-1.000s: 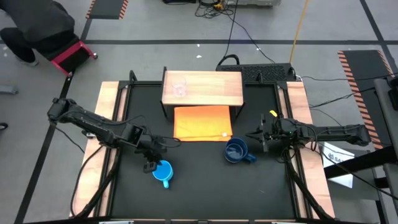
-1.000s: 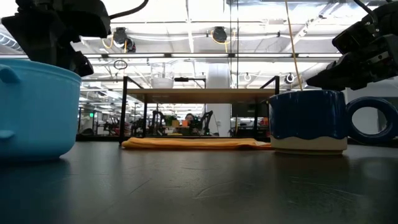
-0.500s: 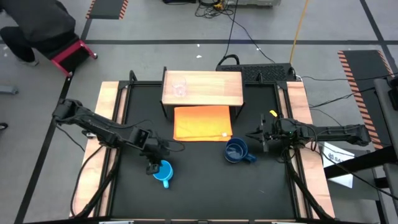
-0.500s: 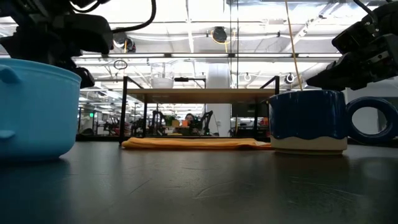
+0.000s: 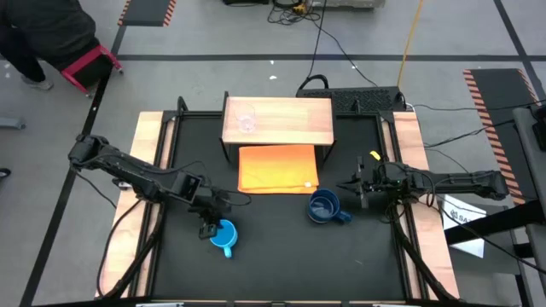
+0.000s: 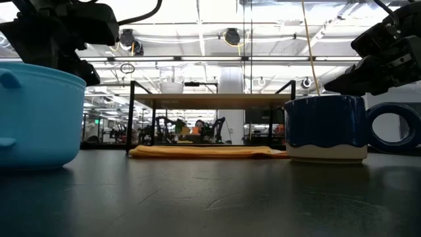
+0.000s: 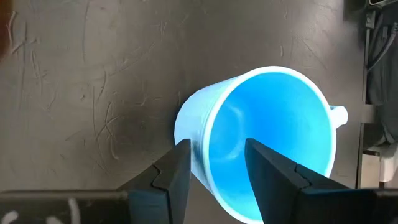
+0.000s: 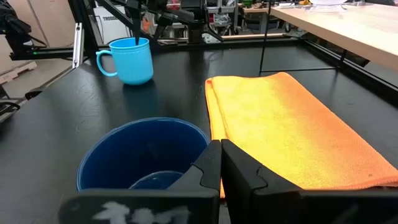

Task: Stack small to large cups/mugs on shelf
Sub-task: Put the light blue mug on the shelf

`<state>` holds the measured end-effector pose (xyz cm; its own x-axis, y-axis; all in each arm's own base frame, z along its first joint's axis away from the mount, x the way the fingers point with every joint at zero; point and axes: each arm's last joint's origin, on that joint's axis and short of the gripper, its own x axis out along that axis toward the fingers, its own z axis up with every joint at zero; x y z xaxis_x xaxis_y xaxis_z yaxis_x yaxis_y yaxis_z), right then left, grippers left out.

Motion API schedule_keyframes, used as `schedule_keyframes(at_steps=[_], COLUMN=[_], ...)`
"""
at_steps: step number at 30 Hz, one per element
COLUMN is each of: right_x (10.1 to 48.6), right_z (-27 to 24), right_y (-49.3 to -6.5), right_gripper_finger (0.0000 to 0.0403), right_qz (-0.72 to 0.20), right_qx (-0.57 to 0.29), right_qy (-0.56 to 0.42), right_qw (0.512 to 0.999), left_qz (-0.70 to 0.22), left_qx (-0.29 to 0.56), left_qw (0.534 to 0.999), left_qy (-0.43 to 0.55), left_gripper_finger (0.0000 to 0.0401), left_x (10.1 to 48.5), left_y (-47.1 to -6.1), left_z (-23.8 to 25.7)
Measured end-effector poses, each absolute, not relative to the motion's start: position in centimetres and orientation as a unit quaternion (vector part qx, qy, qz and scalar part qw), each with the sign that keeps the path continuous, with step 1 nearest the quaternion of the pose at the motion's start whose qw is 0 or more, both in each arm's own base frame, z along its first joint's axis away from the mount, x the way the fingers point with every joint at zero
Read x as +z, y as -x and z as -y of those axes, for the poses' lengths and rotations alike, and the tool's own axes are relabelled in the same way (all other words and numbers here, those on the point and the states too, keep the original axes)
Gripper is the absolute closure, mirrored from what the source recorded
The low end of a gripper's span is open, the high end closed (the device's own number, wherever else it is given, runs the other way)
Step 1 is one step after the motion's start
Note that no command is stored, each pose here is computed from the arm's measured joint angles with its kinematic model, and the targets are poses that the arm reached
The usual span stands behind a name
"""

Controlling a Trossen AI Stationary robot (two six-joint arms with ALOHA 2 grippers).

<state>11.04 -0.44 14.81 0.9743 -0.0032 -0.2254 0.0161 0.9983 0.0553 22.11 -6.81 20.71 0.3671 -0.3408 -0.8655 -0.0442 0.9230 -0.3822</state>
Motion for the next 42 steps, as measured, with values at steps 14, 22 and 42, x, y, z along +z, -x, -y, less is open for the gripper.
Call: schedule_keyframes(at_steps=[14, 22, 42], right_x=[14.8, 14.8, 14.8], right_z=[0.4, 0.4, 0.4], right_y=[-11.0, -11.0, -11.0], right_gripper_finger=[0.0403, 0.0403, 0.0403], right_qz=[-0.113, -0.113, -0.113], right_qx=[-0.005, -0.005, -0.004], right_qy=[-0.028, -0.028, -0.027], right_qw=[0.993, 0.993, 0.993], left_qz=[-0.546, -0.542, -0.441], left_qx=[-0.074, -0.091, -0.133], left_qw=[0.824, 0.829, 0.887], left_qy=[0.135, 0.102, 0.018], left_gripper_finger=[0.0315, 0.0389, 0.0397], left_x=[20.7, 20.7, 23.7], left_y=[-22.2, -22.2, -21.8], left_z=[6.6, 6.6, 6.3])
